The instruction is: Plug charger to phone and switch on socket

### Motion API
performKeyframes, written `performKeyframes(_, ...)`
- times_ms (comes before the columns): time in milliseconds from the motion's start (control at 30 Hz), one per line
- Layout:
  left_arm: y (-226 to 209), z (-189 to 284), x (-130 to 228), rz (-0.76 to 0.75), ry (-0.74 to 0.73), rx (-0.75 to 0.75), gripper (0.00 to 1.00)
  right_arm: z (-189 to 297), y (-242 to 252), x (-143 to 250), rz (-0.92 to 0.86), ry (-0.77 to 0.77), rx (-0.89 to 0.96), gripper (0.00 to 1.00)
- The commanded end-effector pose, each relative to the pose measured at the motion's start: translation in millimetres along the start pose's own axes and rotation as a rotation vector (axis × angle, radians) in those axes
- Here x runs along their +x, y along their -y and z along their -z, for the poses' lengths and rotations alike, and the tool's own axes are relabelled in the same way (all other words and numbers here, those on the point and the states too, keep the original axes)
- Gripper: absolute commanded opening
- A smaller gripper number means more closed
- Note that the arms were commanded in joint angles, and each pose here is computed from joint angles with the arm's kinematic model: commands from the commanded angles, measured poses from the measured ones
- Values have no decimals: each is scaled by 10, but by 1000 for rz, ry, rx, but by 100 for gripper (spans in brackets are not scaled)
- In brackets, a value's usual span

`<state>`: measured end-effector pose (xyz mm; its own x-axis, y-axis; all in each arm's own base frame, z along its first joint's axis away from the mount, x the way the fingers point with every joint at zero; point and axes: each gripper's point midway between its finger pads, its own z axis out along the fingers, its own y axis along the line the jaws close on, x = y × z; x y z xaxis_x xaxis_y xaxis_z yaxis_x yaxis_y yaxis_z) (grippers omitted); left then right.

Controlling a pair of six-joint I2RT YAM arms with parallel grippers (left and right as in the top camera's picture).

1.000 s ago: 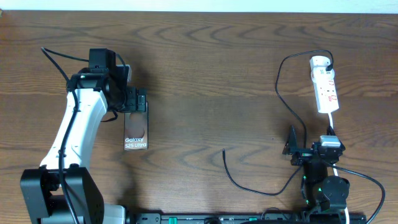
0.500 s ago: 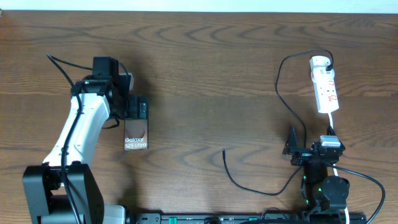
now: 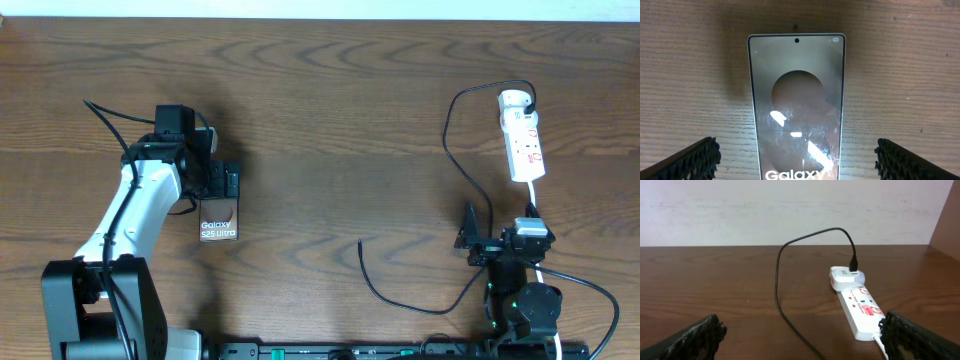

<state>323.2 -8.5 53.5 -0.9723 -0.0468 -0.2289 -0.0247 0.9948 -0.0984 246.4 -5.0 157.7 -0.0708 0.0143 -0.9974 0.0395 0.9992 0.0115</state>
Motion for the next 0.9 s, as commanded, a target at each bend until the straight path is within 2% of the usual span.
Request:
performKeyframes(0,-32,-30,2,35,-4,-15,98,4,-31,0,-12,1,-10,99)
performKeyframes(433,95,-74,-13,-34,14,-63,98,4,-30,0,-12,1,-10,99)
performKeyframes(867,63,-240,95,-37,21,-72,98,4,-30,0,-12,1,-10,99)
